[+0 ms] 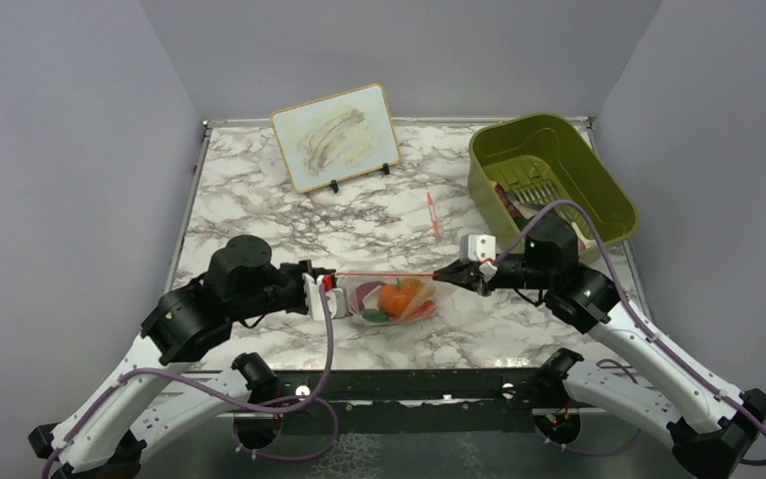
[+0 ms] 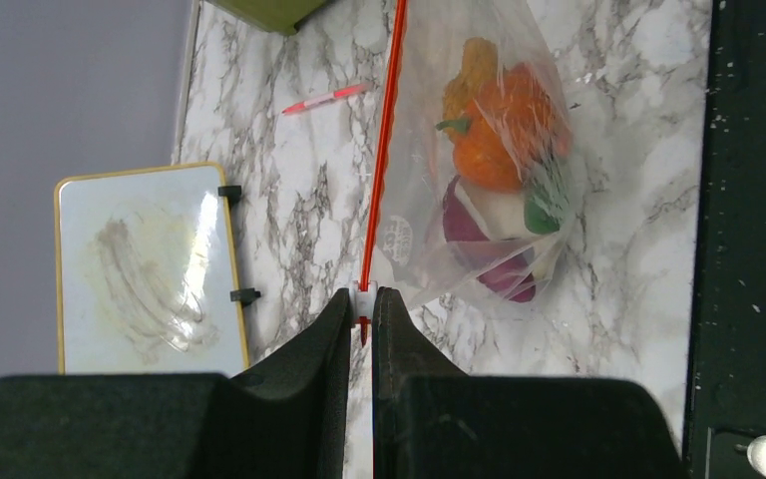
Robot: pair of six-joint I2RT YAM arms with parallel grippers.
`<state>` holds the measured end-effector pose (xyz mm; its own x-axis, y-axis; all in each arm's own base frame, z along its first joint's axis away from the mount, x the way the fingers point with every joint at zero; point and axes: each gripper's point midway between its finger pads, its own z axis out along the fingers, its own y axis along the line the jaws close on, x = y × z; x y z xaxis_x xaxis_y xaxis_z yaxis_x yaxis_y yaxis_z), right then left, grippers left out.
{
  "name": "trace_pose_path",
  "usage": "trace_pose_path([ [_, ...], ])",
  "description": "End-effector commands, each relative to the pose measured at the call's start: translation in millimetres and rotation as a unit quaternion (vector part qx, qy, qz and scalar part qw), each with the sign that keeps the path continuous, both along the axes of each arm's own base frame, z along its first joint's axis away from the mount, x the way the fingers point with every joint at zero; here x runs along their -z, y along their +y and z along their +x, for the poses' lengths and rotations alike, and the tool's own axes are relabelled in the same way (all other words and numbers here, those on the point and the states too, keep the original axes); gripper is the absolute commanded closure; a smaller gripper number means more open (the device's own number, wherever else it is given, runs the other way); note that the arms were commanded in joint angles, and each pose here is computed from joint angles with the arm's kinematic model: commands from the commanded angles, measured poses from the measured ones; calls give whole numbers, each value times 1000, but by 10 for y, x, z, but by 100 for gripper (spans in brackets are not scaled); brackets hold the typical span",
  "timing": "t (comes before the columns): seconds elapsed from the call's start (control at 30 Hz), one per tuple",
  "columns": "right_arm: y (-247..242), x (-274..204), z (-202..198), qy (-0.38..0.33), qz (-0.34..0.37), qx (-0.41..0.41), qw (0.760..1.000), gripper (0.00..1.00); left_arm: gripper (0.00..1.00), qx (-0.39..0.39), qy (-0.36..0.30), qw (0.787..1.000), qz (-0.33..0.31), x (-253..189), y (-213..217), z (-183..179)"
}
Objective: Place the food in the zip-top bag and seal the zipper
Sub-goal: Place the zipper food storage bag at the center of the board.
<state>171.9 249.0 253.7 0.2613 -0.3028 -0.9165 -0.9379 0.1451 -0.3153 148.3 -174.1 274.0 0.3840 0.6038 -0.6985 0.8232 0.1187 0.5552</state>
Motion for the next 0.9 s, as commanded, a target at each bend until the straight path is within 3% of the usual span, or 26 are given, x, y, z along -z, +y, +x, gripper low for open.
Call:
trace_pose_path([
  [0.0,-4,-44,-528,76,1,-116,990,99,100,3,29,1000,9,-55,280,-319],
  [0.13,78,58,-376,87,-1,-100,991,99,100,-7,56,998,27,196,278,-303],
  [0.23,128,192,90,66,-7,-8,998,99,100,-82,50,994,59,406,359,-11],
  [0.33,192,247,541,34,4,67,997,96,100,-140,33,989,24,337,313,236],
  [0.43,300,218,765,27,17,85,996,64,100,-190,33,981,-24,271,231,432],
  [0.5,351,159,808,32,23,84,996,50,100,-238,43,970,-34,347,244,564],
  [0.87,48,-326,676,-6,96,144,985,21,100,-340,47,939,29,814,437,991],
])
